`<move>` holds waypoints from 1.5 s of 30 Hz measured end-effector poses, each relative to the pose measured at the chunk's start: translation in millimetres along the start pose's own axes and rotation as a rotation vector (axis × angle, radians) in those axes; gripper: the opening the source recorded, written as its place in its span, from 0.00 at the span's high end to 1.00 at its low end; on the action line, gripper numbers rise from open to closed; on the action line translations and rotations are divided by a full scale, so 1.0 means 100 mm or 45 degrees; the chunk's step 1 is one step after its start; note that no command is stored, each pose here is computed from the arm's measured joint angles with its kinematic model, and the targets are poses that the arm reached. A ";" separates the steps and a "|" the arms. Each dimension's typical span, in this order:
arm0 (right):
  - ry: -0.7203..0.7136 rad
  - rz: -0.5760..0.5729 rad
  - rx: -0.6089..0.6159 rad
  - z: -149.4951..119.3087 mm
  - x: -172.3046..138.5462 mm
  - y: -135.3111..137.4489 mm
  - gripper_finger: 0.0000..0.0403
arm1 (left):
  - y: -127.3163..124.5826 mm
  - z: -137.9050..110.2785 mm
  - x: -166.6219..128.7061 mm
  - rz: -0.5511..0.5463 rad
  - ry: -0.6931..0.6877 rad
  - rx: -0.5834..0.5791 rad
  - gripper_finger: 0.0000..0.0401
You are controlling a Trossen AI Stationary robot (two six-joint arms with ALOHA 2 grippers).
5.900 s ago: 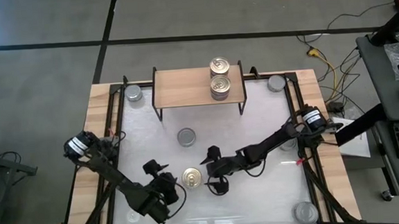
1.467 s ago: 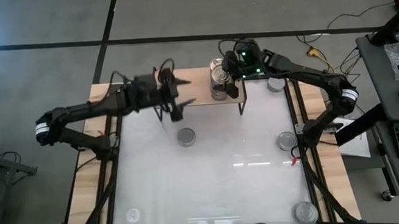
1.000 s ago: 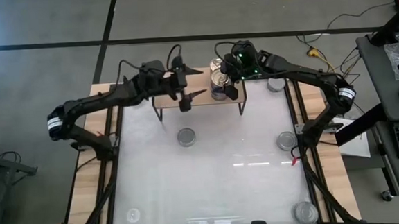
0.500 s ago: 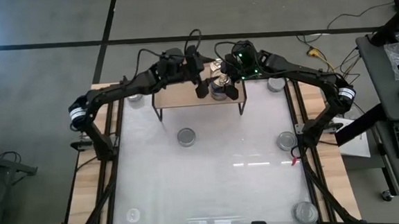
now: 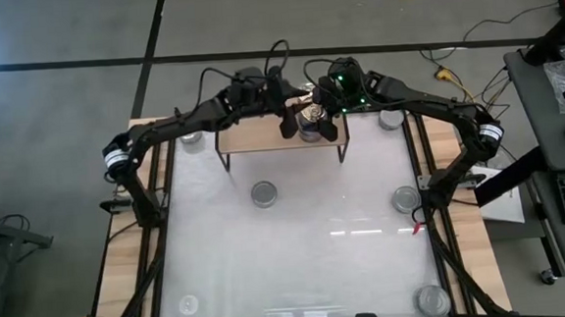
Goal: Stack canned seafood by type on shelf
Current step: Stack the blue-pink tuna can on top of the other blue-pink tuna can on the shelf
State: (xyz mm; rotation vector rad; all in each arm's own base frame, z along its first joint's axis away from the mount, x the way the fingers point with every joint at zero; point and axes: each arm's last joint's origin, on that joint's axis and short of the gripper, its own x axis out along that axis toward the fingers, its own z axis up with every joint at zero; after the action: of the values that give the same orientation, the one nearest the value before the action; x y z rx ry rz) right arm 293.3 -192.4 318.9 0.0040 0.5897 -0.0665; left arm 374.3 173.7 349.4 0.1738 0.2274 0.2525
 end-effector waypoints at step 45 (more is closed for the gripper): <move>-0.051 -0.015 -0.014 0.05 -0.06 0.01 0.05 | 0.04 0.12 0.25 -0.106 0.242 -0.046 1.00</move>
State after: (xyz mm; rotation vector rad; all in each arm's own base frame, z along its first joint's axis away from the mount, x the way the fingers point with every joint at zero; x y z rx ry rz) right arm 291.2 -190.8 326.9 -0.0115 0.5500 -0.0744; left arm 400.0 182.9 356.6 0.1041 0.4172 0.1899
